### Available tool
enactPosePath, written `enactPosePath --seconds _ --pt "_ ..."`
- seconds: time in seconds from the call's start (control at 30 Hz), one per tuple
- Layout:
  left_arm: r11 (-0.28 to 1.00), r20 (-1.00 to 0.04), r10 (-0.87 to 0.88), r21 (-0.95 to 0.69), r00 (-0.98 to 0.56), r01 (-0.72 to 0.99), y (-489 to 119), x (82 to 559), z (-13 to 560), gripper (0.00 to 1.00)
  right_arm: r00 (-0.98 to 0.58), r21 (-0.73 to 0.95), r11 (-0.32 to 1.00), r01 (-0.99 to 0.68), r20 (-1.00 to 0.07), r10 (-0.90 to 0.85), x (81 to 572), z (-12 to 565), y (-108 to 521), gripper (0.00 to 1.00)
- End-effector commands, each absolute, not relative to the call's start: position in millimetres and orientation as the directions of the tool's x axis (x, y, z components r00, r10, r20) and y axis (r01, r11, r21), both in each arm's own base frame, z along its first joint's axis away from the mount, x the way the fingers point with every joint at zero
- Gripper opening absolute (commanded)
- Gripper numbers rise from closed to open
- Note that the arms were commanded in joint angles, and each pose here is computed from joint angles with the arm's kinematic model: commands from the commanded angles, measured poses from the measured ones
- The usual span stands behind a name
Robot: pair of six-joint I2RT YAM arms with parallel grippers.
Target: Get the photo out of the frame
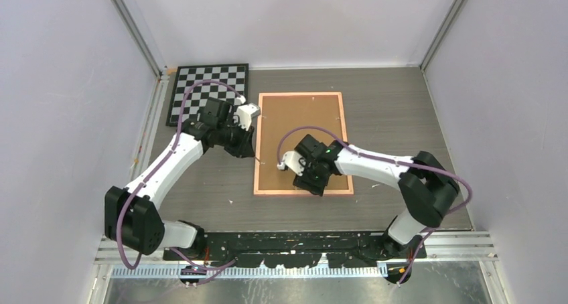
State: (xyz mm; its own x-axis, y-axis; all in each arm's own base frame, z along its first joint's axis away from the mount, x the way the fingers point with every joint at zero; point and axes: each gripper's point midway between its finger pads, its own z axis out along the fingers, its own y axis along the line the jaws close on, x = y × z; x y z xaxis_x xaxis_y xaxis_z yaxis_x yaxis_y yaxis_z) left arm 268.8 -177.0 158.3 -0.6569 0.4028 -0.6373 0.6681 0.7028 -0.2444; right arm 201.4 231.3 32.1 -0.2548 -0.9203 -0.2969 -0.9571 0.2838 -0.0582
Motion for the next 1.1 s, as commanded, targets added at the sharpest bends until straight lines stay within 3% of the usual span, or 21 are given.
enactPosePath --seconds 0.0,0.2,0.67,1.07 --pt "0.67 -0.638 0.479 -0.178 -0.603 0.721 -184.0 272.3 145.9 0.0 -0.262 -0.067 0.324 -0.944 -0.444 -0.857 213.2 74.1 218.1 0.61" --pt "0.676 -0.631 0.55 -0.048 -0.547 0.735 -188.5 283.5 132.6 0.0 -0.284 -0.036 0.333 -0.942 -0.438 -0.853 196.8 72.9 180.2 0.62" --pt "0.668 -0.591 0.633 0.089 -0.5 0.739 -195.2 304.9 110.5 0.0 -0.307 0.053 0.307 -0.95 -0.336 -0.89 181.6 33.6 172.5 0.62" --pt "0.644 -0.587 0.66 0.119 -0.47 0.756 -198.7 309.0 107.9 0.0 -0.34 0.079 0.332 -0.94 -0.298 -0.892 179.5 25.8 170.7 0.5"
